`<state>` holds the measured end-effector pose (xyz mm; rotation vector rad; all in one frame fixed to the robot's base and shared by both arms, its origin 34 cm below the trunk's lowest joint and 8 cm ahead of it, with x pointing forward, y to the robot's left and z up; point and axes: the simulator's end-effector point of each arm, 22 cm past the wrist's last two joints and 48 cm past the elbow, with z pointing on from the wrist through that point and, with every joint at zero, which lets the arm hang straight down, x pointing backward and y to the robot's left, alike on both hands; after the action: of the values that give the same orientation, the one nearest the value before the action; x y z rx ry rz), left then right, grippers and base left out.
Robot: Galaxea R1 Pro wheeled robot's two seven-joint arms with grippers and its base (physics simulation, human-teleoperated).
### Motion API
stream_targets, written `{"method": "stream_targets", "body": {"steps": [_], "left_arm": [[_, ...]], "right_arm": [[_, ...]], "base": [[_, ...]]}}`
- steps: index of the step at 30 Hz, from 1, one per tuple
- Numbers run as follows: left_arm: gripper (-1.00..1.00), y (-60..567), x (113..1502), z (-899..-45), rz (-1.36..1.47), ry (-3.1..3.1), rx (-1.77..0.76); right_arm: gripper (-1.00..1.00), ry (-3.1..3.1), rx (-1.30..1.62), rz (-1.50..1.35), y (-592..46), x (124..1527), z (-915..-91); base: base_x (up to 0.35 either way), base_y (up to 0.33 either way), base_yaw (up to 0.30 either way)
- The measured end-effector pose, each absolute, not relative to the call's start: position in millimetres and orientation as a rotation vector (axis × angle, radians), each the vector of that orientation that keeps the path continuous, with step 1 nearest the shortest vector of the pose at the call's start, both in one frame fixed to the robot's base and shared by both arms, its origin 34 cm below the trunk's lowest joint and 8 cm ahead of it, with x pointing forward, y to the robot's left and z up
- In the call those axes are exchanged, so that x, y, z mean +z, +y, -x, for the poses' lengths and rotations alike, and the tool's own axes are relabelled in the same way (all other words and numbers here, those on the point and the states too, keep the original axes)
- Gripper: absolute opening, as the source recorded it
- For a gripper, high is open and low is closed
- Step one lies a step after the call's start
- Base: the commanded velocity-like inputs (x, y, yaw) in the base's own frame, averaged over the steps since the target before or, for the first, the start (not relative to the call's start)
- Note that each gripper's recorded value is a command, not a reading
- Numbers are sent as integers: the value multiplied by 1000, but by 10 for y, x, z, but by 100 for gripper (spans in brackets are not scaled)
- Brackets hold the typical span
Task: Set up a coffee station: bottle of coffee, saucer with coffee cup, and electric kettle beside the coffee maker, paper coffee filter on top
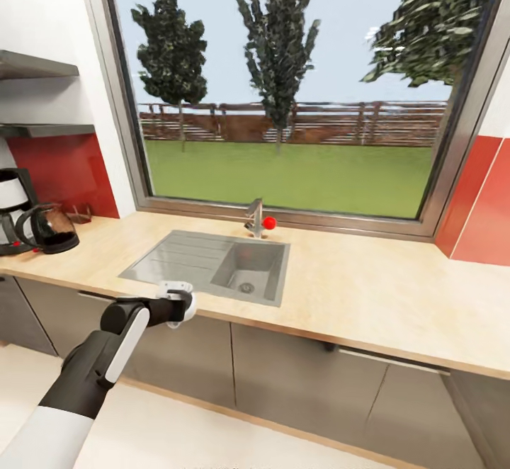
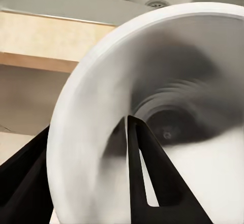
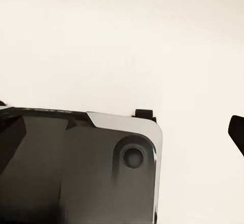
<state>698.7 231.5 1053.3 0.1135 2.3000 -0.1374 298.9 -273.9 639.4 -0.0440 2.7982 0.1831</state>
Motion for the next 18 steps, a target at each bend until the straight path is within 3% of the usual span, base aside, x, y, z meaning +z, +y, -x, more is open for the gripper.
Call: {"method": "stream_targets", "body": {"steps": [11, 18], "left_arm": [[-100, 2272, 10504, -7001, -119, 2299, -146], [-100, 2289, 10488, -7019, -118, 2303, -143]], "right_arm": [[100, 2816, 180, 46, -2752, 6362, -2925], [100, 2823, 183, 46, -2741, 6348, -2898]], "base": [[0, 0, 21], [0, 0, 198]]}}
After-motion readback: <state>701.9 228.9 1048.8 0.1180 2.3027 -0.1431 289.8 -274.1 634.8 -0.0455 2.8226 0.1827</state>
